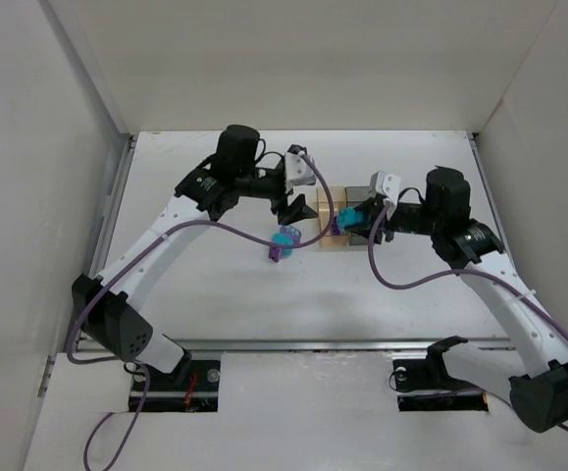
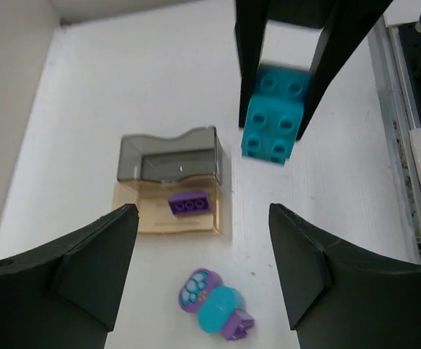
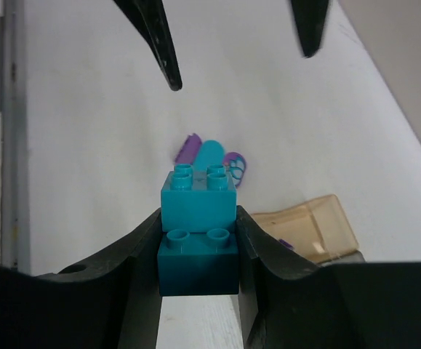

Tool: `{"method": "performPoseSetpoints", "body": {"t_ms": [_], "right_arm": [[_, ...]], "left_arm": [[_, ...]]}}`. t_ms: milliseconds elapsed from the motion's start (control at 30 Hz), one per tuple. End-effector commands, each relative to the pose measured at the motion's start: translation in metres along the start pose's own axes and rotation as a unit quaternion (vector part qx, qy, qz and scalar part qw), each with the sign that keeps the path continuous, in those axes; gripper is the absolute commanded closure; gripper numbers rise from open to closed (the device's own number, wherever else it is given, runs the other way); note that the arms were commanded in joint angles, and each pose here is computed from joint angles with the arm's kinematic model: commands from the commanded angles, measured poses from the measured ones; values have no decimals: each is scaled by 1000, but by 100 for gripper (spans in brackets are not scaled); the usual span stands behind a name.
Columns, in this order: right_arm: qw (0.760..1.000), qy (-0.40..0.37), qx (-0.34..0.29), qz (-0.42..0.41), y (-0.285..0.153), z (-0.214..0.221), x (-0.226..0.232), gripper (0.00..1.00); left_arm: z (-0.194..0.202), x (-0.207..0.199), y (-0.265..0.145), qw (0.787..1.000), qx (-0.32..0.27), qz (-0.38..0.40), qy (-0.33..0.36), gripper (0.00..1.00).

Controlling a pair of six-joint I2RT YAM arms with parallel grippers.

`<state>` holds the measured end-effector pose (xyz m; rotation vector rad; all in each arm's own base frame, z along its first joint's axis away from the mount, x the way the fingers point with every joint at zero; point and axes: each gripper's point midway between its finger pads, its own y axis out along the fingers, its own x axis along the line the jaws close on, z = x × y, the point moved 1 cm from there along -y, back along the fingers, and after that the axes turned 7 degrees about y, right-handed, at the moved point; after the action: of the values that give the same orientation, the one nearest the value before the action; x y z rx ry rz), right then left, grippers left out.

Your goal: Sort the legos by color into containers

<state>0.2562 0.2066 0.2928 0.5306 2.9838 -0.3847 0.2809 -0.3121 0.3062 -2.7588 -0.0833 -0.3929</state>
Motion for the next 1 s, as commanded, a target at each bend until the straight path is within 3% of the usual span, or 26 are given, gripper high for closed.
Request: {"method": "performPoseSetpoints", "body": {"t_ms": [0,100,200,400,600,967], "right_arm": [[993,-46,-47,-97,2,-32,27,100],[993,-41,-38,-109,9,-30,31,100],[992,-39,-35,-115,13,-31,34,100],[991,-41,-29,-122,20,-29,40,100],[992,-47,-25,-114,21,-31,42,100],[995,-47,-20,-84,22,-37,30,100]], "left_arm": [[-34,-18,2,991,-51,55,109,31],[-48,-21,4,989,-50,46,134,24],[-55,-23,4,987,-42,32,155,24],[-39,-42,14,986,-21,65,152,21],[-35,-49,11,988,-7,87,129,38],[-29,-64,13,985,-5,134,104,31]]}}
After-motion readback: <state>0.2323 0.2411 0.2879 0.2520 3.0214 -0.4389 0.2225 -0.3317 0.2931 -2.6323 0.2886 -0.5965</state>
